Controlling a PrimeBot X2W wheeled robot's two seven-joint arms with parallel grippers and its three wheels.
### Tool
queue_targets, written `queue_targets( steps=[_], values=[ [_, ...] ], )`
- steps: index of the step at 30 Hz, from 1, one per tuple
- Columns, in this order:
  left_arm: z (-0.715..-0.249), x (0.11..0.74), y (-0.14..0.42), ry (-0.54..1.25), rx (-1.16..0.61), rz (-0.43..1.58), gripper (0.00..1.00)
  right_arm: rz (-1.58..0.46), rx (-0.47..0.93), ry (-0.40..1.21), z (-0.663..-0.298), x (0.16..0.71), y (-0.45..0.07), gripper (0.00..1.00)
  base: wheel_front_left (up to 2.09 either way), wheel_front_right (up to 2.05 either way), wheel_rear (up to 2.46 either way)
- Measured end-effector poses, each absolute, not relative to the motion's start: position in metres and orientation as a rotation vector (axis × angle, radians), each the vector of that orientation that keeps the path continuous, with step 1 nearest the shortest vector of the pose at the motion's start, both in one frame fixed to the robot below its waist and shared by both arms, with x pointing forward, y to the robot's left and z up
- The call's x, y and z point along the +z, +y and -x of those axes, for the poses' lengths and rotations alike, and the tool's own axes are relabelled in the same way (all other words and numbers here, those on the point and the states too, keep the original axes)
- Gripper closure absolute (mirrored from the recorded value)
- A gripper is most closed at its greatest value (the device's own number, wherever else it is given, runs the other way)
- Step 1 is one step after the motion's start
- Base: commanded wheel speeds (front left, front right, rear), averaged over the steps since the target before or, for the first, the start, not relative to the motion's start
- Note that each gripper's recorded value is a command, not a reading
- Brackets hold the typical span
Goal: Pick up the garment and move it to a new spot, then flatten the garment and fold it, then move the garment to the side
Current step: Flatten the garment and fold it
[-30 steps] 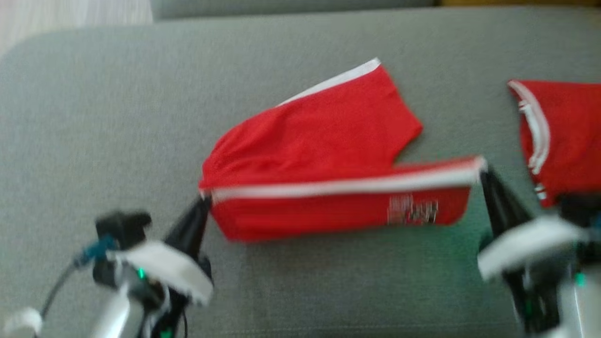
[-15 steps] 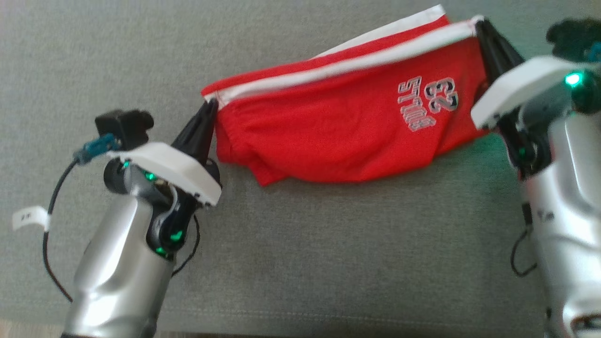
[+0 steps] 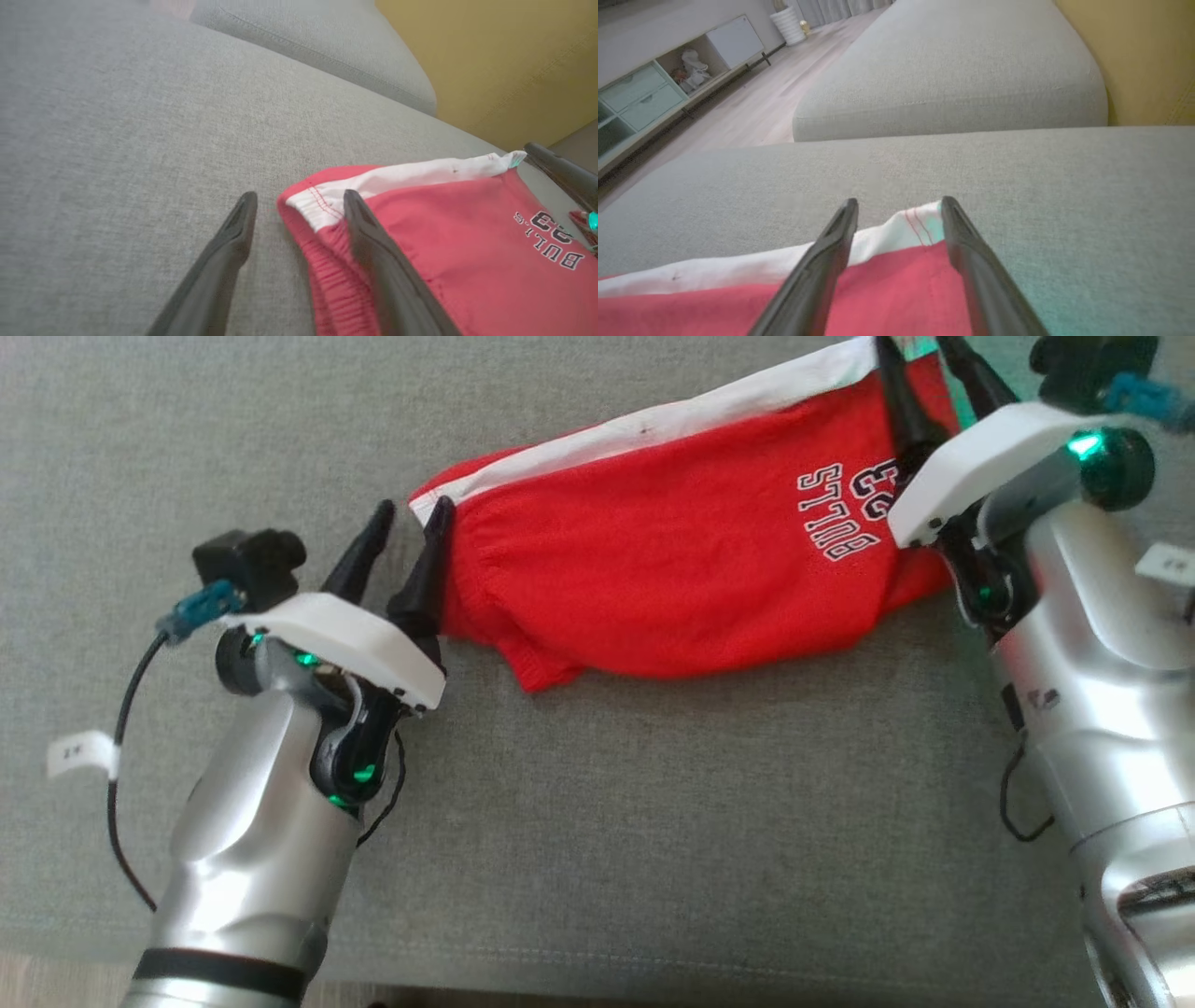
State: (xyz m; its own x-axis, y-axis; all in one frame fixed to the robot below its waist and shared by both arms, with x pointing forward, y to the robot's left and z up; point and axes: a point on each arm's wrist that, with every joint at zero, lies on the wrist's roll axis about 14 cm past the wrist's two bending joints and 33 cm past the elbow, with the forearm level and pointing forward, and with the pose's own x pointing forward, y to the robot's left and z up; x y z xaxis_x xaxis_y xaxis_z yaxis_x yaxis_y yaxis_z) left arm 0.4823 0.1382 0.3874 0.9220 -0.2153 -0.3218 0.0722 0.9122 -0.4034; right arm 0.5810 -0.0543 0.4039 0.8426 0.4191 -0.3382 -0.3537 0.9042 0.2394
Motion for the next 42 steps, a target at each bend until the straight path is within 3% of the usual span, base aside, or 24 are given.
queue_targets(
  steps=[8, 19, 32, 42],
  values=[
    [-0.472, 0.417, 0.152, 0.205, -0.063, 0.329, 0.0, -0.136, 0.43, 0.135, -0.574, 0.46, -0.061, 0.0, 0.0, 0.0, 0.0],
    [-0.45, 0.496, 0.152, -0.048, -0.045, 0.221, 0.0, -0.123, 0.324, -0.029, -0.512, 0.499, -0.108, 0.0, 0.0, 0.0, 0.0],
    [-0.406, 0.485, 0.135, -0.006, -0.141, 0.097, 0.0, -0.123, 0.204, 0.088, -0.42, 0.489, -0.137, 0.0, 0.0, 0.0, 0.0],
    [-0.391, 0.481, 0.138, 0.015, -0.123, 0.091, 0.0, -0.113, 0.175, 0.107, -0.395, 0.497, -0.144, 0.0, 0.0, 0.0, 0.0]
  ],
)
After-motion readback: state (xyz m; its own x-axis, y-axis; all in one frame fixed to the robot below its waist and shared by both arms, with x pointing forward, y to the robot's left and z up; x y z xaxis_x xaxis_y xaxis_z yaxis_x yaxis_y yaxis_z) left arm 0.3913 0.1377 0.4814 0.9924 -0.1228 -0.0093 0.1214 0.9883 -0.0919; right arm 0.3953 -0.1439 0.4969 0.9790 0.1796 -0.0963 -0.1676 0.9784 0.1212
